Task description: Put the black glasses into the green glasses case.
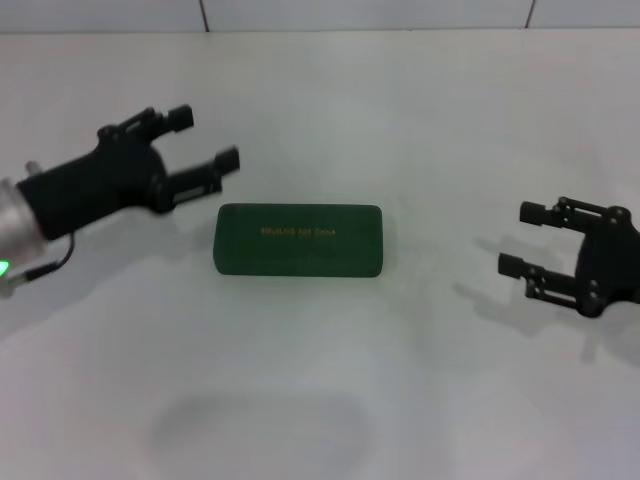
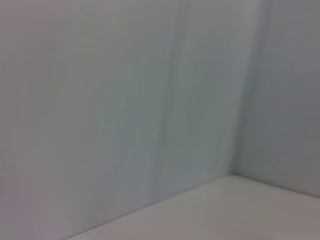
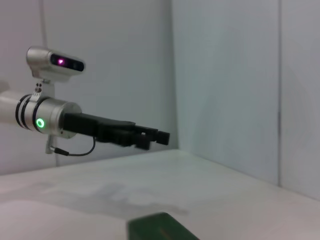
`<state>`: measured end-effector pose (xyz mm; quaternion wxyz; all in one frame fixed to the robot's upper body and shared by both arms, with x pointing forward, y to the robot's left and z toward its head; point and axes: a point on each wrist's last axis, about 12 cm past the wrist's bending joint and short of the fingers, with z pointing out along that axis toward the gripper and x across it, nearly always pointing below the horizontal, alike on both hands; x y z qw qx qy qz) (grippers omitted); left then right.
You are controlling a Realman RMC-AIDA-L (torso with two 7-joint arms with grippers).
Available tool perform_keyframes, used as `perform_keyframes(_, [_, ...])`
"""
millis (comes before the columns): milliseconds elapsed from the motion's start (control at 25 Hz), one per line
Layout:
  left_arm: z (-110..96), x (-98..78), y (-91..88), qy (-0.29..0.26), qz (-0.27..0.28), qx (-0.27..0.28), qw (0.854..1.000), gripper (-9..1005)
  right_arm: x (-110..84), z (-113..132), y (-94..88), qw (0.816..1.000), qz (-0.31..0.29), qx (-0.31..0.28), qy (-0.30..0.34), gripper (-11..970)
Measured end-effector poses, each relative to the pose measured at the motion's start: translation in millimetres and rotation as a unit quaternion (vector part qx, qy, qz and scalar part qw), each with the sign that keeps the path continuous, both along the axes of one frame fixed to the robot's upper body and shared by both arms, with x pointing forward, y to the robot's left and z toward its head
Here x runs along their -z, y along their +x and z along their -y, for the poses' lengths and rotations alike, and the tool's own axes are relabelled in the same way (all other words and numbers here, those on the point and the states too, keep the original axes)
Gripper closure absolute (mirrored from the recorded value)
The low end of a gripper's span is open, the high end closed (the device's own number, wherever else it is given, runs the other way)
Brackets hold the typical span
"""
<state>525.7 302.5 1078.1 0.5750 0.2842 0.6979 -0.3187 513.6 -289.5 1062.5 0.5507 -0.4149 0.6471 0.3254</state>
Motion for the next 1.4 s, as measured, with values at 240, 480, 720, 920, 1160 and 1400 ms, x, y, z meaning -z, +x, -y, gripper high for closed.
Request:
perform_keyframes(240, [-20, 5.4, -48.9, 0.022, 0.017, 0.058, 0.998, 121, -3.5, 10, -22.6, 0.998, 0.016, -0.051, 0.016, 306])
perform_keyframes(480, [-22, 28.7, -89.7, 0.033, -0.019, 0.053, 0.998, 121, 11.5, 4, -43.6, 0.998, 0.017, -0.063, 0.013, 306])
perform_keyframes(720, [-24, 38.4, -102.7, 0.035, -0.037, 0.040, 0.998, 121, 22.2, -1, -44.4, 0.999, -0.006, -0.049, 0.008, 306])
perform_keyframes(920, [-26, 39.1, -105.1, 0.036, -0.041, 0.040, 0.998, 121, 25.0, -2, -43.8, 0.999, -0.010, -0.042, 0.003, 306])
perform_keyframes(1160, [-26, 38.6, -108.1, 0.036, -0.045, 0.053, 0.997, 121, 25.4, -2, -44.8, 0.999, -0.011, -0.043, 0.005, 306])
perform_keyframes(1400, [-27, 38.6, -108.6, 0.037, -0.046, 0.054, 0.997, 121, 25.1, -2, -44.7, 0.999, -0.010, -0.044, 0.005, 306])
